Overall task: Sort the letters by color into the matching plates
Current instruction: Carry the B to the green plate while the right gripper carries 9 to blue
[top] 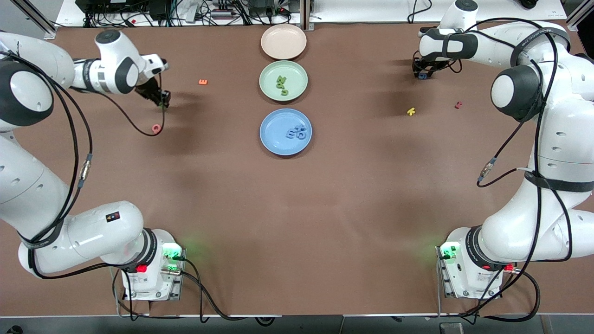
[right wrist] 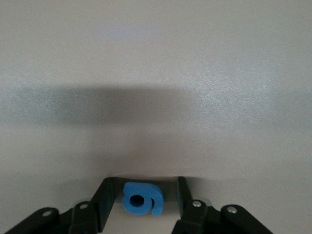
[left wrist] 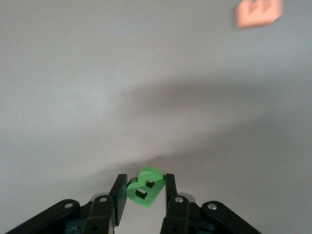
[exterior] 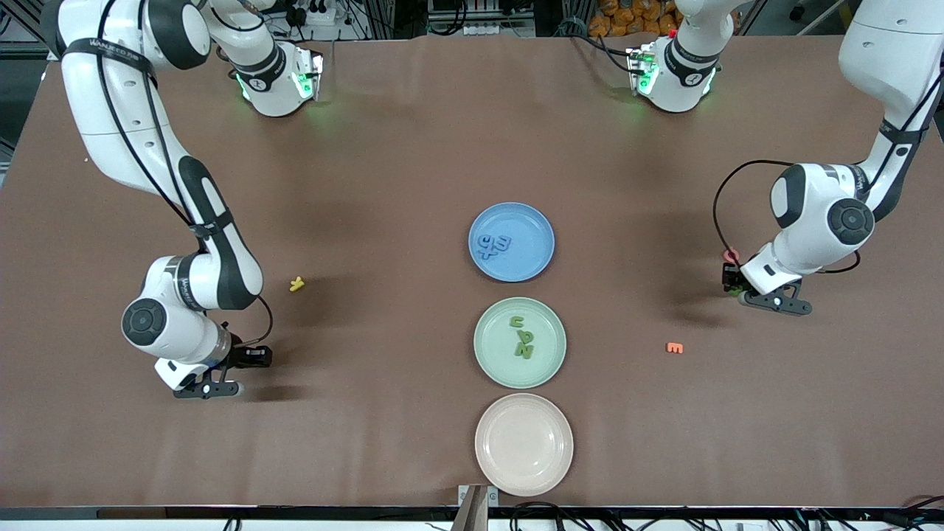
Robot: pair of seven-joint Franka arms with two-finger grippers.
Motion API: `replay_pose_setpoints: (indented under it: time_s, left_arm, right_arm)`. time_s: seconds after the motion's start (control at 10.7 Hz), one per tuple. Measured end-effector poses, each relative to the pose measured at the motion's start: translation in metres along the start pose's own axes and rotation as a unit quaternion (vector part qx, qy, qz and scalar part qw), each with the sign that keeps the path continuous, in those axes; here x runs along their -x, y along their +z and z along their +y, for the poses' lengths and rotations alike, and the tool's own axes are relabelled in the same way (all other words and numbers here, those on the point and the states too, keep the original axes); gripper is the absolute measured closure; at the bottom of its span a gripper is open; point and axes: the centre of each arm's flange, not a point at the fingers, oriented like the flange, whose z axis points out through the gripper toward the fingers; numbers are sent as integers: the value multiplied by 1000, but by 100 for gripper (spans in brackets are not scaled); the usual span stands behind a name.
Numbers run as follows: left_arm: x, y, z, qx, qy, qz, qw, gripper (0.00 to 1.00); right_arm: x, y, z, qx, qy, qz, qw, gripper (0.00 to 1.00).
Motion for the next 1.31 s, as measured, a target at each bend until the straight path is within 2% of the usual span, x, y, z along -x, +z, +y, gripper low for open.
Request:
replay_pose_setpoints:
  time_s: [0.37, 0.56, 0.84, 1.12, 1.31]
  left_arm:
    - [-55, -45, 107, 25, -3, 55, 998, 64]
    - [-70, -60, 181, 39, -16, 70, 997, 64]
    - [-78, -77, 299, 68, -61, 81, 993, 64]
    - [-96, -83, 377, 109, -121, 85, 983, 64]
    - [-95, -66, 417, 125, -137, 69, 980, 64]
  right_arm:
    - [0, -2, 1, 1, -1, 2, 1000, 59]
    - [0, -3, -1, 0, -2, 2, 1000, 63]
    - [0, -3, -8, -2, -5, 0, 1000, 63]
    - [4, -34, -37, -5, -9, -40, 999, 63]
    - [8, -68, -85, -5, -6, -48, 999, 63]
